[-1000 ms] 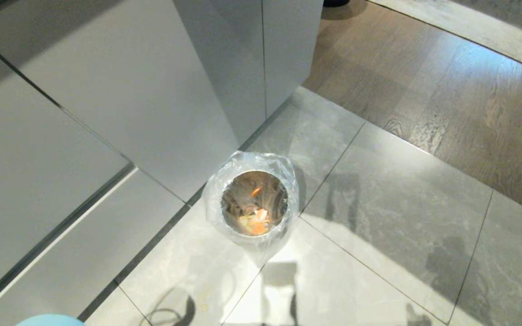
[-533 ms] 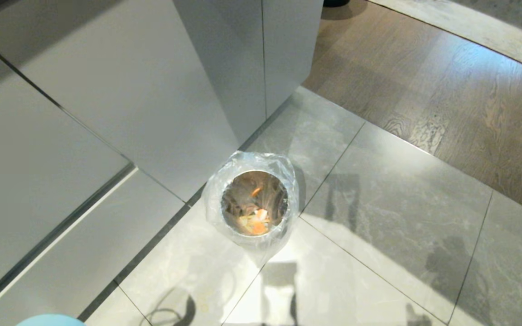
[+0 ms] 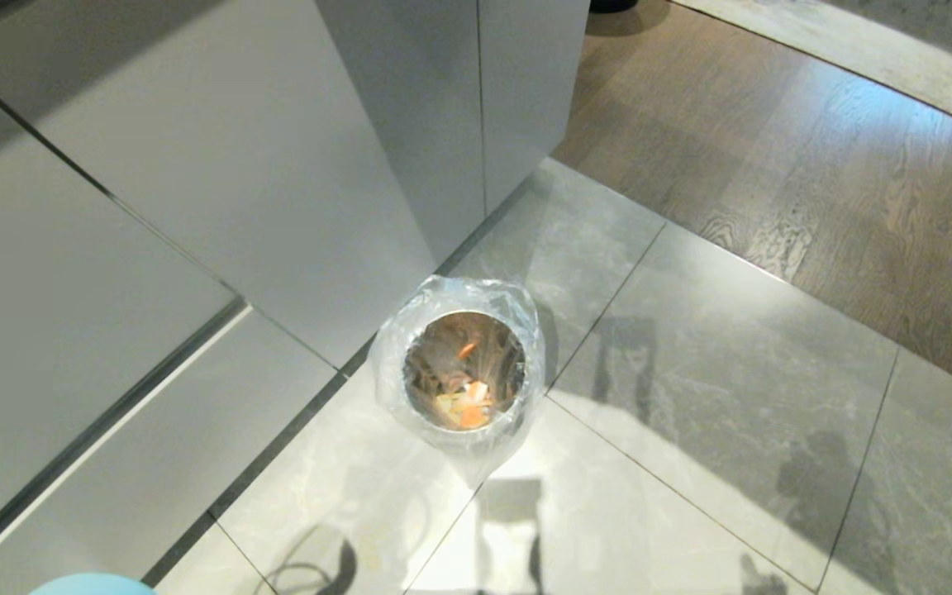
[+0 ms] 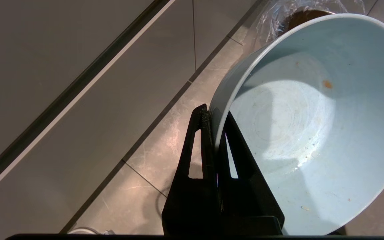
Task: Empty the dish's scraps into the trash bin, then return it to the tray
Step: Put the bowl back to the table
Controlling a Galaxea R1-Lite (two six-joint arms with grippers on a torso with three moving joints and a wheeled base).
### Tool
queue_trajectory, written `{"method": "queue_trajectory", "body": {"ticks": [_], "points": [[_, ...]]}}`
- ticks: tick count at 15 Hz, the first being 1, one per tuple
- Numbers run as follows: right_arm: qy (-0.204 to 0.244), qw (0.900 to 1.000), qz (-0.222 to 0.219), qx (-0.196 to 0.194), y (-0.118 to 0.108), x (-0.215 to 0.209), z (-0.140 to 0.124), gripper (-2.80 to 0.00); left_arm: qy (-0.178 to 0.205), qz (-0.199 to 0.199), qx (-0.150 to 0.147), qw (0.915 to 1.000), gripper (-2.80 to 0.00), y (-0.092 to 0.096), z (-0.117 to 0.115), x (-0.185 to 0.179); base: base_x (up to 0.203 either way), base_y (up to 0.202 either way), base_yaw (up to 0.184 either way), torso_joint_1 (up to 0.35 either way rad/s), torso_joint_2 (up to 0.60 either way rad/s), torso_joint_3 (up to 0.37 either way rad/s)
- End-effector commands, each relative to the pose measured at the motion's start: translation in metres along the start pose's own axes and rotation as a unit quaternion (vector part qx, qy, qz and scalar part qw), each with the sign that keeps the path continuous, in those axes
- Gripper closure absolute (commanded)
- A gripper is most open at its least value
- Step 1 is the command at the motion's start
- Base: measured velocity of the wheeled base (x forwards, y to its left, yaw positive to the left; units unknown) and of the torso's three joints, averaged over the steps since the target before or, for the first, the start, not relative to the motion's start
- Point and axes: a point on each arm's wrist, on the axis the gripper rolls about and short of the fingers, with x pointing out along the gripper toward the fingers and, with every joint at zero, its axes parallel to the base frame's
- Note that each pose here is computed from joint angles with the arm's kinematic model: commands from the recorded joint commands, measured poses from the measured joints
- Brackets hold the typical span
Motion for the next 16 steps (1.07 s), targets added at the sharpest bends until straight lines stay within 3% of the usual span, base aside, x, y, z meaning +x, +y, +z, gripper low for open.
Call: {"method": "queue_trajectory", "body": {"ticks": [1,16], "points": [[0.0,1.0,0.0,0.0,0.0,0.0001,0.0001,0.0,0.0,0.0,-0.001,1.0,0.0,0.0,0.0,-0.0001,0.0,0.0,0.0,0.0,0.0,0.0],[0.0,1.0,0.0,0.0,0.0,0.0001,0.0001,0.0,0.0,0.001,-0.001,1.0,0.0,0.0,0.0,-0.0001,0.0,0.0,0.0,0.0,0.0,0.0]]}}
